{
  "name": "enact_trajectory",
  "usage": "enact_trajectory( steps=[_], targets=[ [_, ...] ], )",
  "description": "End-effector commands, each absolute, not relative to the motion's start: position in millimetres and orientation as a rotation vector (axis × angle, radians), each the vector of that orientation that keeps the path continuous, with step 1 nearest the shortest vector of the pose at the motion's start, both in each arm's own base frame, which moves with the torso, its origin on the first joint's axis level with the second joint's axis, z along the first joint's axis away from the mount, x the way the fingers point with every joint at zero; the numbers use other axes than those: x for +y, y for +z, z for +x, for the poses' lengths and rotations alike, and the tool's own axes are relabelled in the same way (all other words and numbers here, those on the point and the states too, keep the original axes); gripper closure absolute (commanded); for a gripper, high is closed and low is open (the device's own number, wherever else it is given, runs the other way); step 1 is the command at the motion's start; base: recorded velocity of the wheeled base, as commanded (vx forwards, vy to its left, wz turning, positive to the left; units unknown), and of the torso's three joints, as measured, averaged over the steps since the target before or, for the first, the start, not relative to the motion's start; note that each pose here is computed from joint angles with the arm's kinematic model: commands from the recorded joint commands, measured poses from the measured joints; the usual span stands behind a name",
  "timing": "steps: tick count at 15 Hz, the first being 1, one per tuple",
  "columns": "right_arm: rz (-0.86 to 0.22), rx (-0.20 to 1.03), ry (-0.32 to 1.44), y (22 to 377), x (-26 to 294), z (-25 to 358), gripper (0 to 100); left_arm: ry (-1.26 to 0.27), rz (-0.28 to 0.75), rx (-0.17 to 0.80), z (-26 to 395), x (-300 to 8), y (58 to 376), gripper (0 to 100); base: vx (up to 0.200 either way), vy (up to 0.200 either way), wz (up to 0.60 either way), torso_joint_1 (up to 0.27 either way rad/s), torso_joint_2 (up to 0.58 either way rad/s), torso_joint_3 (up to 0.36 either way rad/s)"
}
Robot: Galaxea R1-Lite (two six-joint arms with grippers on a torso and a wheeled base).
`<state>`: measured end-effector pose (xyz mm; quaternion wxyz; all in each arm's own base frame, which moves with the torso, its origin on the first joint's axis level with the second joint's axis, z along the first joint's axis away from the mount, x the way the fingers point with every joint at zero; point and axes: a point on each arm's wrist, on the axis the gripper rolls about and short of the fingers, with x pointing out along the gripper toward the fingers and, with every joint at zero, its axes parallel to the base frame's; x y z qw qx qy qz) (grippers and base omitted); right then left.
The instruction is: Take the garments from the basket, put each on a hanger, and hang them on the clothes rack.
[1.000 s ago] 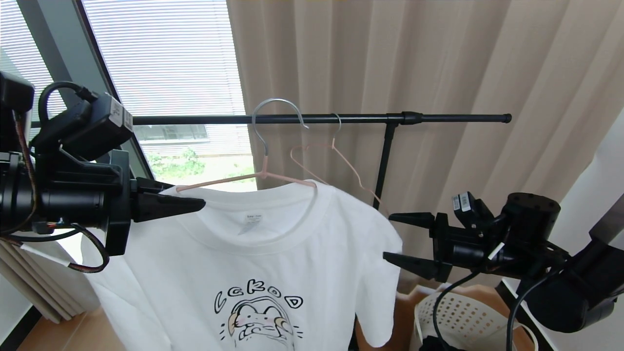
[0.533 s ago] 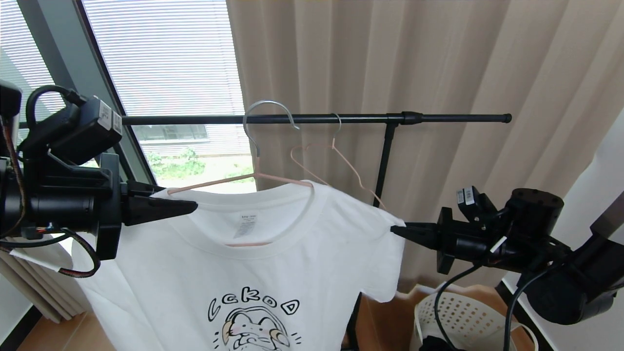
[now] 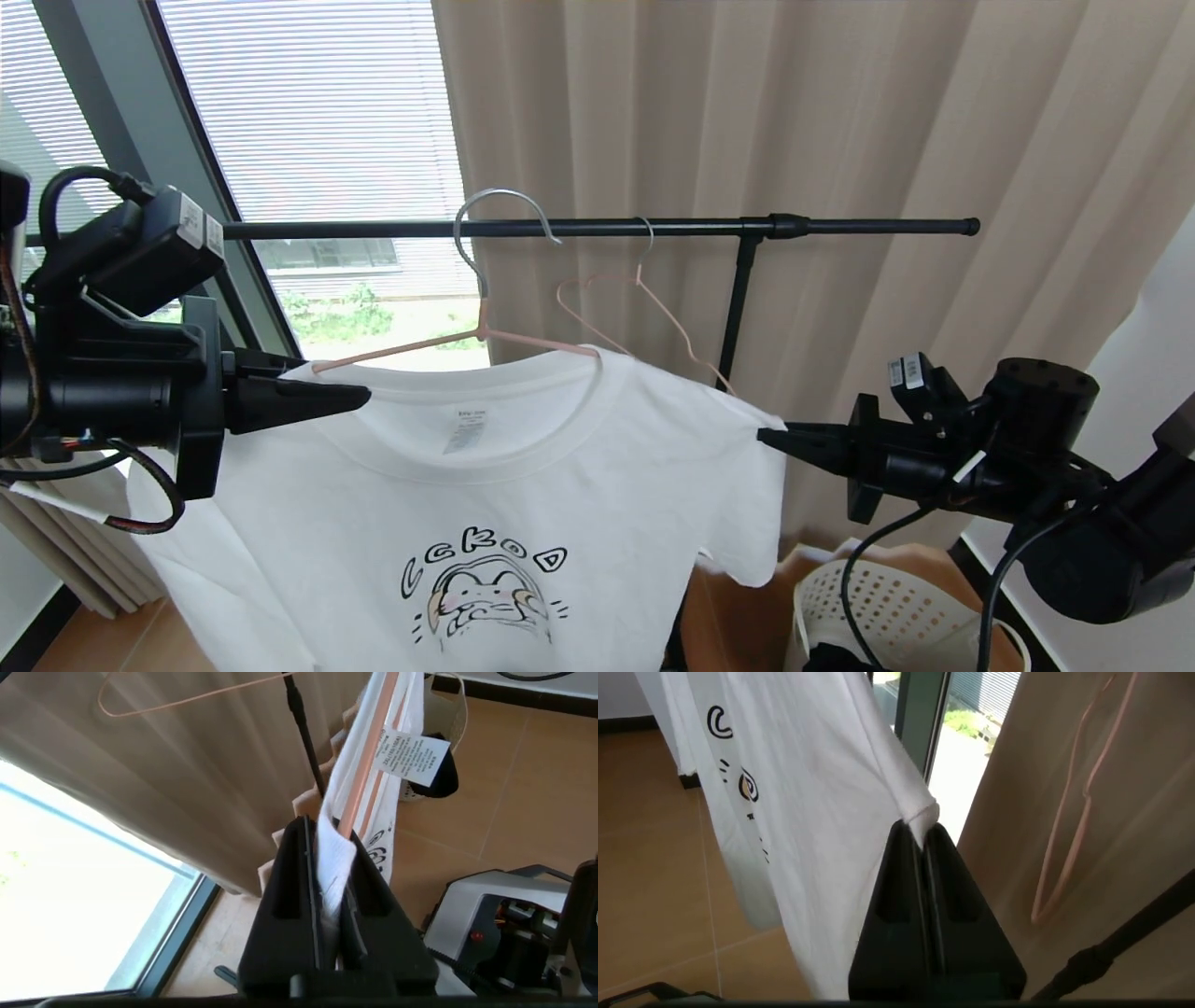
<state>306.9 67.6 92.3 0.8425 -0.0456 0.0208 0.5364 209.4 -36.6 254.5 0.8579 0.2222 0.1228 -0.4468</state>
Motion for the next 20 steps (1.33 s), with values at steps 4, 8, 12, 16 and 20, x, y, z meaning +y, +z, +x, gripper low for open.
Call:
enact_trajectory(
  steps=[4,8,12,16,20],
  targets=[
    [-0.112,0.018,1.135,100.3,67.1,300.4,0,-0.919,0.461,0.258,212.2,-33.6,251.7,100,0.0,0.0,0.0,0.0,0.0,0.0],
    [-0.118,0.005,1.138,104.5,68.3,298.7,0,-0.839,0.455,0.274,226.2,-17.2,242.7,100,0.0,0.0,0.0,0.0,0.0,0.0],
    [-0.118,0.005,1.141,104.6,69.2,298.7,0,-0.784,0.457,0.327,235.9,-13.8,235.6,100,0.0,0.0,0.0,0.0,0.0,0.0],
    [-0.118,0.003,1.141,105.2,69.3,299.2,0,-0.691,0.384,0.359,255.9,-14.1,230.3,100,0.0,0.0,0.0,0.0,0.0,0.0],
    [-0.118,0.0,1.141,106.5,69.3,299.4,0,-0.542,0.24,0.392,292.3,-24.5,226.5,100,0.0,0.0,0.0,0.0,0.0,0.0]
  ],
)
